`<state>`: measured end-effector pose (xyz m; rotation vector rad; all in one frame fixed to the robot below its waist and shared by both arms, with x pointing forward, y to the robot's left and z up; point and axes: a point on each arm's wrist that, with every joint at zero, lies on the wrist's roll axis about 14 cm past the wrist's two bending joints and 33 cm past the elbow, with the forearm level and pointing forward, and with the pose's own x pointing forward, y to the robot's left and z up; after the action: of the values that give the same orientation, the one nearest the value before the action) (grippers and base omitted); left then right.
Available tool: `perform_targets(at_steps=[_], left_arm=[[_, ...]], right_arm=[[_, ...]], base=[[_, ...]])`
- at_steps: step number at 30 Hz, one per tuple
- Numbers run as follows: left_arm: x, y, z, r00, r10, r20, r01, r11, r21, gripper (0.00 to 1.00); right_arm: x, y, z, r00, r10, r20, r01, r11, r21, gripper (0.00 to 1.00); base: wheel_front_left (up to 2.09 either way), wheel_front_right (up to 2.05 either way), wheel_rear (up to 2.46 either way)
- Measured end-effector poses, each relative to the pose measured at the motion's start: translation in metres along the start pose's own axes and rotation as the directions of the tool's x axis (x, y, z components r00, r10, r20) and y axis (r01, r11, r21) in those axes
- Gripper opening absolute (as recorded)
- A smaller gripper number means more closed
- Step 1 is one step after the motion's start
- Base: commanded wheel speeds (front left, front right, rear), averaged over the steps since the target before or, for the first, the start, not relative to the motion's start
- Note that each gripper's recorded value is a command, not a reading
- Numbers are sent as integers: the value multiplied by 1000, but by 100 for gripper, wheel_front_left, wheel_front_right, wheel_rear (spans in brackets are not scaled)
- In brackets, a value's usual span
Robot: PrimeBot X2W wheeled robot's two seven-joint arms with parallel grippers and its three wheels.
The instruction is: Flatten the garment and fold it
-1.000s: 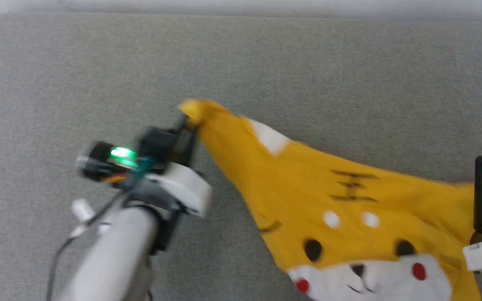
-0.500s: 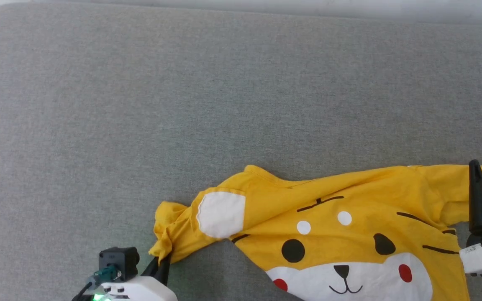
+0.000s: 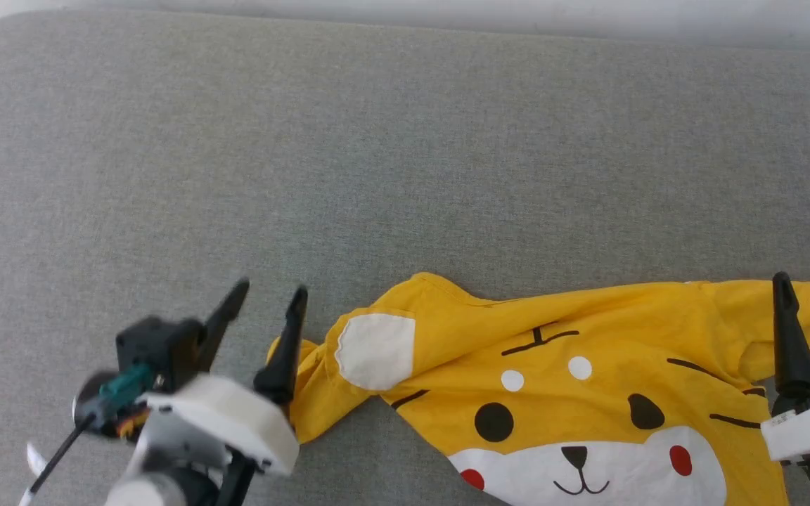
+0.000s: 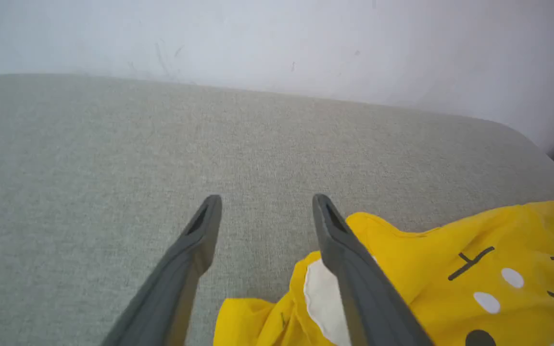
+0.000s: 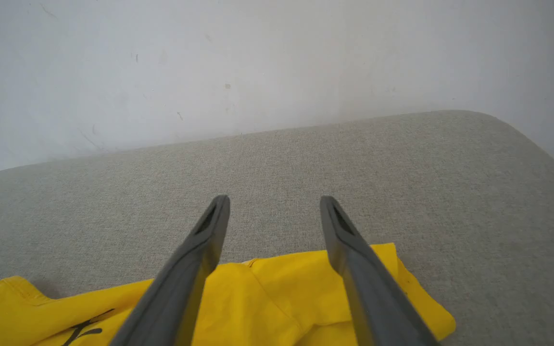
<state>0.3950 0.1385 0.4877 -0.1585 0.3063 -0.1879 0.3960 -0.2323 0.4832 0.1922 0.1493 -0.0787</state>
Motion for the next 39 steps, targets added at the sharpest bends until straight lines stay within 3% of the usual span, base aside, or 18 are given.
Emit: perform_targets(at_steps=[4, 8, 19, 20, 21, 22, 26, 30, 33, 36, 39], left_arm=[[22, -22, 11, 996, -91, 21, 89, 991, 97, 100], [39, -42, -29, 972, -178, -151, 203, 964, 174, 100], [54, -62, -97, 856, -260, -447, 359, 921, 152, 100], [55, -65, -99, 846, -267, -461, 375, 913, 160, 51], [56, -67, -99, 840, -277, -467, 392, 904, 169, 21], [57, -70, -98, 836, -285, -468, 405, 897, 178, 0], [70, -79, -78, 884, -313, -347, 405, 883, 238, 0], [97, -82, -12, 941, -324, -93, 336, 883, 329, 0], [111, -84, 44, 935, -343, 95, 281, 875, 394, 0], [121, -77, 102, 898, -332, 290, 177, 874, 453, 0], [133, -64, 125, 883, -283, 373, 101, 893, 438, 0]], right_arm=[[-2, -1, -2, 1000, -4, -8, 4, 1000, 2, 100], [-4, -4, -3, 1000, -12, -12, 12, 1000, 1, 100], [-11, -19, -4, 998, -59, -19, 59, 998, -6, 100], [-11, -19, -5, 998, -61, -20, 61, 998, -7, 100], [-11, -20, -5, 998, -62, -21, 62, 998, -7, 100], [-11, -20, -5, 998, -63, -22, 63, 998, -7, 100], [-10, -22, -7, 997, -67, -28, 67, 998, -8, 100], [-7, -22, -10, 997, -68, -35, 68, 998, -11, 100], [-3, -22, -13, 997, -68, -44, 68, 998, -12, 100], [2, -21, -14, 997, -67, -43, 67, 998, -6, 100], [3, -26, -18, 995, -83, -48, 83, 997, -5, 100]], base=[[0, 0, 0], [0, 0, 0], [0, 0, 0], [0, 0, 0], [0, 0, 0], [0, 0, 0], [0, 0, 0], [0, 0, 0], [0, 0, 0], [0, 0, 0], [0, 0, 0]])
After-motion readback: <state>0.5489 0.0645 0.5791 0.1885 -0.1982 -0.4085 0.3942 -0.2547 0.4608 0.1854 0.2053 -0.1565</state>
